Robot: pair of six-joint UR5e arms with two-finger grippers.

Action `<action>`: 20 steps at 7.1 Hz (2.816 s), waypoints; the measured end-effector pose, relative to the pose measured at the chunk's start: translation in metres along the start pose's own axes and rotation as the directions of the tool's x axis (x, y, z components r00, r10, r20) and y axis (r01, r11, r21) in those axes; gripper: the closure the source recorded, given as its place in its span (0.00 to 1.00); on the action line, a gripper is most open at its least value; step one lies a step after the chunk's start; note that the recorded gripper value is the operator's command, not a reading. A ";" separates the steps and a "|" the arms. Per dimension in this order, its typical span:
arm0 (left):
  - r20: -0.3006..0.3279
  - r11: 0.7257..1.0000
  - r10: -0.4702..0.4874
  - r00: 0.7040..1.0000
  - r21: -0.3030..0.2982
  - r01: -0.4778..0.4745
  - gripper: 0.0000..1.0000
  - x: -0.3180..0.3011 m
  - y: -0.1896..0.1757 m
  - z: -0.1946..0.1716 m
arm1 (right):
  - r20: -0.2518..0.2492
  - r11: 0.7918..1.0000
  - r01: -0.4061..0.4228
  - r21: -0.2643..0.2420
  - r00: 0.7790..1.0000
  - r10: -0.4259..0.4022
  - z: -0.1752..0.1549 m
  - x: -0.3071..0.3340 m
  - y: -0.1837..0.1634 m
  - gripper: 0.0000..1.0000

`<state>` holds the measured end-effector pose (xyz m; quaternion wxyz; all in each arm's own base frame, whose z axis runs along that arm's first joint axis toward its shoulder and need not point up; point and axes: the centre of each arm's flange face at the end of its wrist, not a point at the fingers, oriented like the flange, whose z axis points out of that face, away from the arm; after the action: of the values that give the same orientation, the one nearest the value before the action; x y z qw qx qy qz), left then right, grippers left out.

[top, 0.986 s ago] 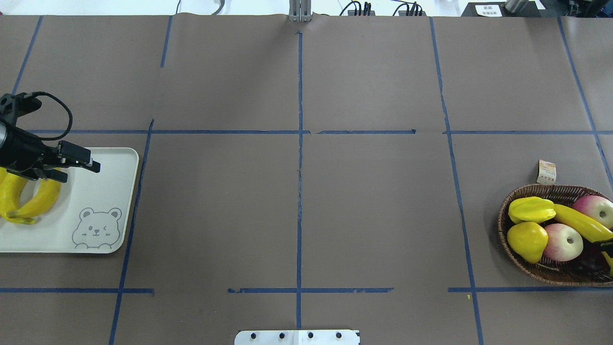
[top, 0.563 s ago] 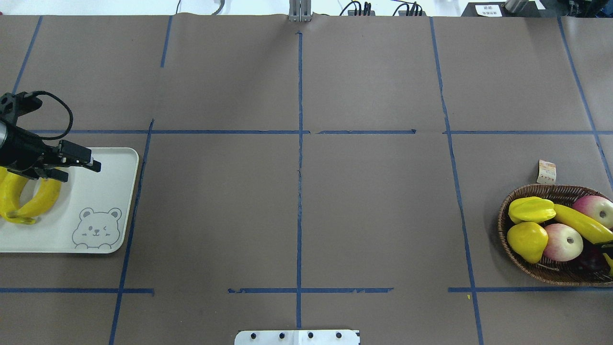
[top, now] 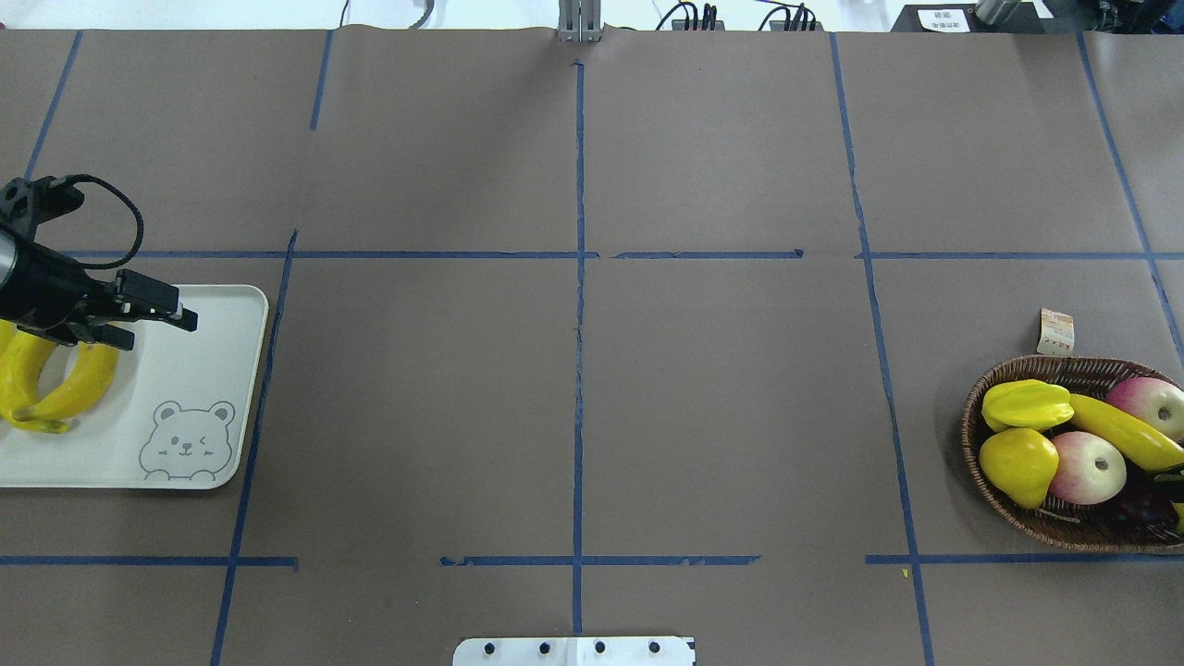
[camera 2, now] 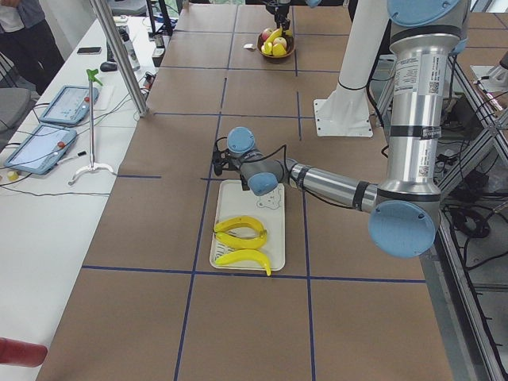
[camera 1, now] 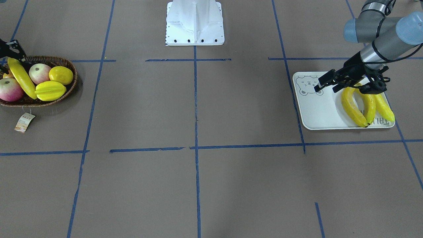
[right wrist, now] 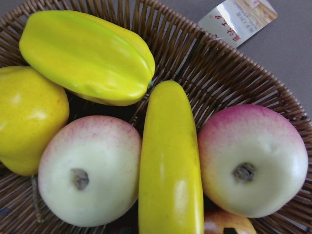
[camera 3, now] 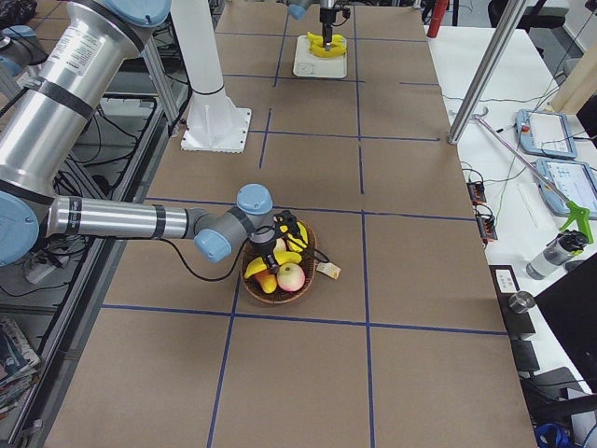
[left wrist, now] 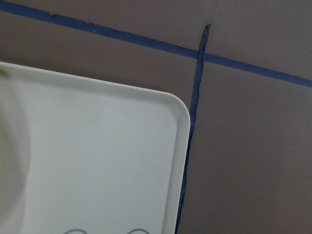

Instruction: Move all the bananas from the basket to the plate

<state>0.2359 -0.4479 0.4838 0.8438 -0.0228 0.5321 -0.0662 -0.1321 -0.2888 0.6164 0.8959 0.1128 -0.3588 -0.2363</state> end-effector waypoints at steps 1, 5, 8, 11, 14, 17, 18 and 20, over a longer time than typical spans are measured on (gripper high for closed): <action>0.000 1.000 0.000 1.000 0.000 0.000 0.00 0.000 0.000 0.000 | 0.001 1.000 0.000 -0.002 1.000 0.000 0.001 0.000 0.000 0.84; -0.002 1.000 0.003 1.000 0.001 -0.003 0.00 0.002 -0.001 0.000 | 0.033 0.997 -0.047 0.057 0.998 0.045 -0.027 0.007 -0.006 0.91; -0.026 0.998 0.044 0.999 0.034 -0.043 0.00 0.030 -0.009 -0.001 | 0.131 0.977 -0.157 0.145 0.982 0.138 -0.065 0.018 -0.030 0.95; -0.094 0.993 0.109 0.990 0.049 -0.104 0.00 0.093 0.000 -0.003 | 0.237 0.925 -0.324 0.198 0.932 0.275 -0.083 -0.008 -0.105 0.94; -0.205 0.994 0.111 0.972 0.029 -0.107 0.01 0.202 0.030 0.013 | 0.319 0.899 -0.394 0.191 0.891 0.323 -0.080 -0.063 -0.167 0.94; -0.269 0.999 0.027 0.963 0.041 -0.016 0.01 0.285 0.060 0.045 | 0.413 0.843 -0.498 0.202 0.824 0.388 -0.062 -0.155 -0.217 0.93; -0.288 0.999 -0.012 0.958 0.029 0.021 0.01 0.306 0.067 0.051 | 0.460 0.814 -0.540 0.213 0.791 0.403 -0.055 -0.190 -0.226 0.93; -0.326 0.995 -0.088 0.941 0.019 0.099 0.00 0.355 0.075 0.066 | 0.547 0.757 -0.615 0.220 0.721 0.426 -0.047 -0.257 -0.244 0.93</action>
<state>0.4526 -0.4245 0.1863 0.7407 -0.0217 0.6610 -0.1185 -0.3452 -0.3682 0.3410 0.7718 0.1195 -0.6184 0.0869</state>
